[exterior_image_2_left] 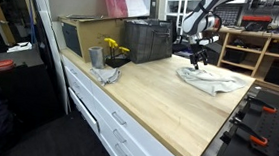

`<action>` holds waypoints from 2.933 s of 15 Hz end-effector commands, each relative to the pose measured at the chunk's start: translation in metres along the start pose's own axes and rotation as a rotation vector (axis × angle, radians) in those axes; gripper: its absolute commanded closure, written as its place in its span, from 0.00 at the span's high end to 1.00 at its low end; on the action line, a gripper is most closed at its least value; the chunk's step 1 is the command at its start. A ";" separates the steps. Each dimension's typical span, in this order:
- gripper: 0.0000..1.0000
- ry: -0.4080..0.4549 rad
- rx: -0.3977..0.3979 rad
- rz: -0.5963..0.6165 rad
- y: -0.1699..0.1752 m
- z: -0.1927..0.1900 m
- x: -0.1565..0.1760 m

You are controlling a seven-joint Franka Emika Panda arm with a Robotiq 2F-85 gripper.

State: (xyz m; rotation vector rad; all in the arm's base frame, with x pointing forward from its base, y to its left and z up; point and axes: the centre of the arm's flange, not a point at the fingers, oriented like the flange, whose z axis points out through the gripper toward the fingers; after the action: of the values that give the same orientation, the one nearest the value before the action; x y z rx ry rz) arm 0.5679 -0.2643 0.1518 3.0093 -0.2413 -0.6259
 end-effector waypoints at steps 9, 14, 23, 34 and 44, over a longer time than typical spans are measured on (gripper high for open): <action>1.00 -0.075 -0.031 -0.064 0.006 0.031 0.070; 0.58 -0.067 -0.037 -0.048 0.015 0.031 0.081; 0.00 -0.081 -0.027 -0.034 0.022 0.017 0.076; 0.02 -0.019 -0.018 -0.008 0.027 -0.067 0.072; 0.14 -0.054 0.010 0.032 0.032 -0.077 0.072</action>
State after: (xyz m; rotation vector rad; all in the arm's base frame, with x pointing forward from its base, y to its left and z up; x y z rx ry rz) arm 0.6548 -0.3008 0.1943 2.9815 -0.2616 -0.6872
